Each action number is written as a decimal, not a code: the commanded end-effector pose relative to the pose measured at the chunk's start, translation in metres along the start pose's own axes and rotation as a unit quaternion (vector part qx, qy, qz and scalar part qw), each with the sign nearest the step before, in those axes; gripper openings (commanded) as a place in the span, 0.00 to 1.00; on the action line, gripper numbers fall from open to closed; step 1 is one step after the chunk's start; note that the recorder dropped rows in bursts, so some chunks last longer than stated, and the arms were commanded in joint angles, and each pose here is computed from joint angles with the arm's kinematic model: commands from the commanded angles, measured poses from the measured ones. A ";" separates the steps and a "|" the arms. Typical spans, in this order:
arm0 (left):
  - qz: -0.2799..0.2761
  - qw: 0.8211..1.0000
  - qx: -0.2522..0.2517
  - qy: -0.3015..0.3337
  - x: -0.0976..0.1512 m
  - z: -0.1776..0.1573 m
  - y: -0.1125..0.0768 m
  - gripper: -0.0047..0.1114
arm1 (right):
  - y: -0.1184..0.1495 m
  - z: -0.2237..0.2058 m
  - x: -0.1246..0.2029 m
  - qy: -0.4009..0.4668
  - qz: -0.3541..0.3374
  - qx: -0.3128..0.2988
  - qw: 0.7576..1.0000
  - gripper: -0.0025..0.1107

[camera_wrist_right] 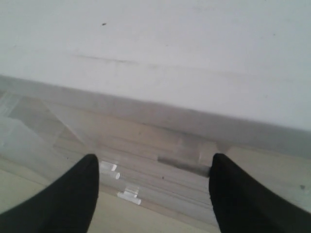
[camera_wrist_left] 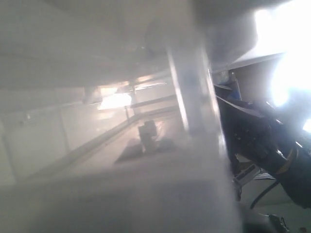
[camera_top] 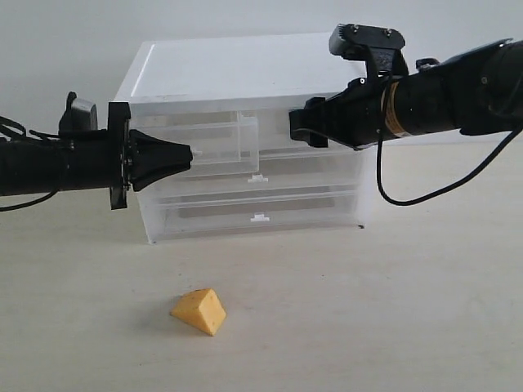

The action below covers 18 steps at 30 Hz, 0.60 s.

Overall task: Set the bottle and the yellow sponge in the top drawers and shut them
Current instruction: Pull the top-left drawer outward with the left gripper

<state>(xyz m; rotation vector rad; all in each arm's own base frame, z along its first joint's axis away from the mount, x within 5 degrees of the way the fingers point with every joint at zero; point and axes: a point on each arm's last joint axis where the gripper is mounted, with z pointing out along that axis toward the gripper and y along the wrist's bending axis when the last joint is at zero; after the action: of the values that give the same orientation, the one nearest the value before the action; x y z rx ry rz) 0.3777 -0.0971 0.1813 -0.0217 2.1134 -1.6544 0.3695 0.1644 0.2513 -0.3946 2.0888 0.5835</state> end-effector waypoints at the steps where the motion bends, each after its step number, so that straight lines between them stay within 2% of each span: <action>1: 0.028 0.999 0.036 0.011 -0.004 0.000 -0.019 0.07 | 0.010 0.001 -0.008 -0.016 0.029 -0.027 0.999 0.53; 7: 0.029 0.999 0.034 0.014 -0.004 0.000 -0.019 0.07 | 0.012 0.005 -0.020 -0.041 0.074 -0.041 0.996 0.53; 11: 0.029 0.999 0.035 0.013 -0.004 0.000 -0.019 0.07 | 0.016 0.019 -0.019 -0.035 0.077 -0.048 0.995 0.53; 18: 0.034 0.999 0.030 0.024 -0.002 0.000 -0.018 0.07 | 0.013 0.032 -0.019 -0.041 0.096 -0.023 0.994 0.53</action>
<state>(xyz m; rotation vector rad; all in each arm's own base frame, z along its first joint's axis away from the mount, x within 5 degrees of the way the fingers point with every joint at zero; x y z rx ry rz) 0.3854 -0.0846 0.1830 -0.0655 2.1089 -1.5882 0.3842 0.1826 0.2494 -0.2261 2.0873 0.7299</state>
